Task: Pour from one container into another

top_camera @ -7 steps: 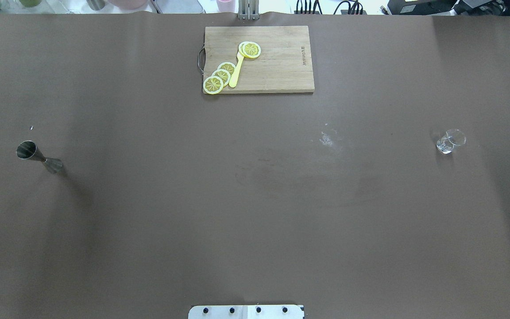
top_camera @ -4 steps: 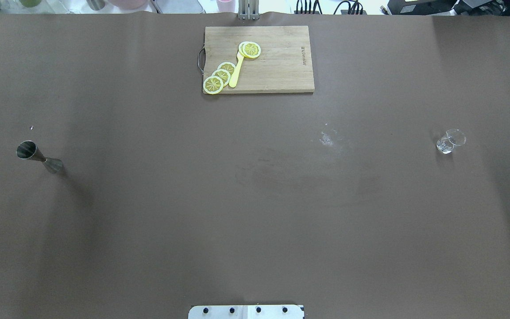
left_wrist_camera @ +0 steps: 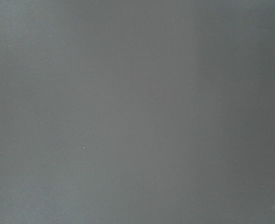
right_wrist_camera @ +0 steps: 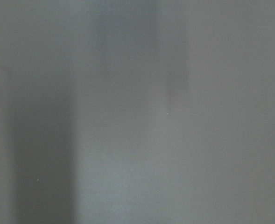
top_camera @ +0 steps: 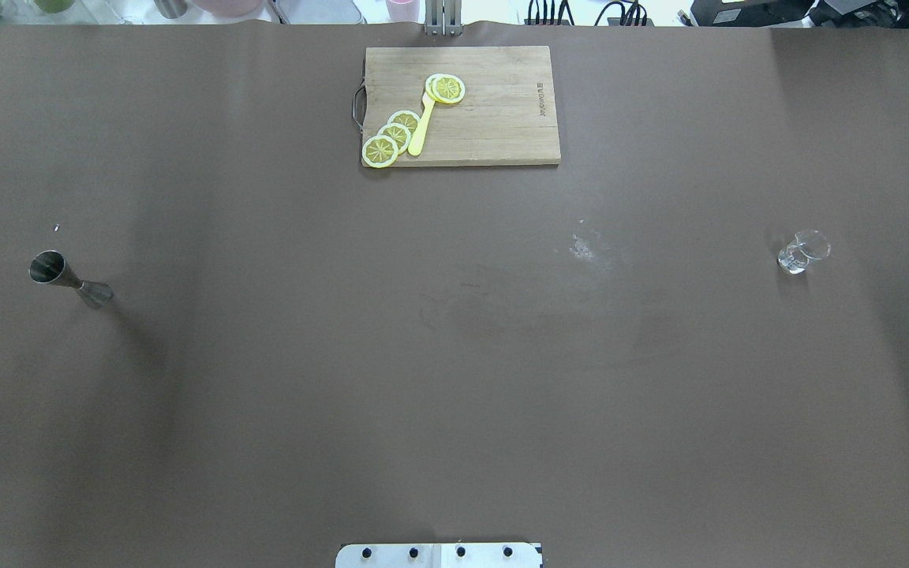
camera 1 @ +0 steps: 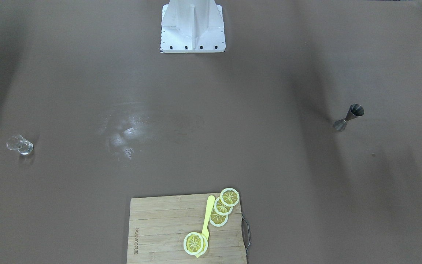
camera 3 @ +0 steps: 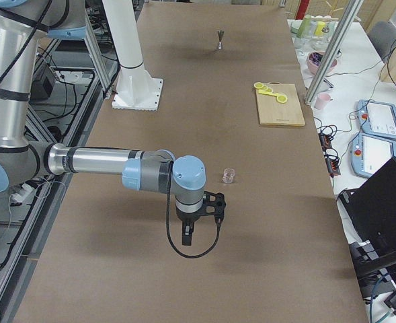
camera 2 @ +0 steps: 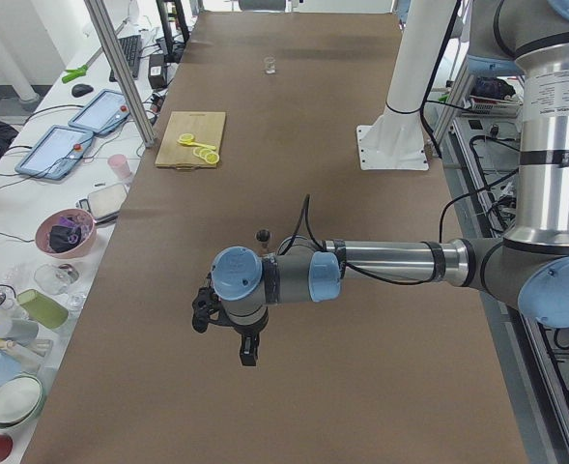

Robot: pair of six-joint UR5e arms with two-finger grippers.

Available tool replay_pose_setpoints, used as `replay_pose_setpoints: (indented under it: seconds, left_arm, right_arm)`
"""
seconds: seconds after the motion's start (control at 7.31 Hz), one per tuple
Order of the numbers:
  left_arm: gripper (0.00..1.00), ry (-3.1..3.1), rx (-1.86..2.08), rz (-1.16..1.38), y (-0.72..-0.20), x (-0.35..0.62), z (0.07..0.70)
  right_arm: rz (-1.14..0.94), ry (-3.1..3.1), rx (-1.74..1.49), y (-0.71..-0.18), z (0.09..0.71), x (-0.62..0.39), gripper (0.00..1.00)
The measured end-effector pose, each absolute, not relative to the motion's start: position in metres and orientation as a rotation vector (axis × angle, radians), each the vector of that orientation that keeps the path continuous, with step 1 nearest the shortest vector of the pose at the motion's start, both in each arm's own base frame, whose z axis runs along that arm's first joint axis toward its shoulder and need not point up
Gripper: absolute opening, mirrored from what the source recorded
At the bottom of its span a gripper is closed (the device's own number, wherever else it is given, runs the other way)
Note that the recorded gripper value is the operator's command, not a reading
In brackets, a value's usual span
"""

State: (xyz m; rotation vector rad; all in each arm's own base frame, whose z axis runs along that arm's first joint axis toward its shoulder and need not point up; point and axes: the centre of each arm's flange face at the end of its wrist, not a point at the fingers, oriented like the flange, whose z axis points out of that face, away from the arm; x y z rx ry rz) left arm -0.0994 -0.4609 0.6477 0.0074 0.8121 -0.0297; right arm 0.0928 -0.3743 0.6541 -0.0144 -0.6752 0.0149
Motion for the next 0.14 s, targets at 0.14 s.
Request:
replay_pose_setpoints:
  seconds: [0.14]
  left_arm:
    - [0.98,0.811,0.006,-0.051,-0.4621,-0.099,0.6417]
  right_arm:
    - [0.015,-0.675,-0.015,-0.3743,0.6543,0.0929,1.0]
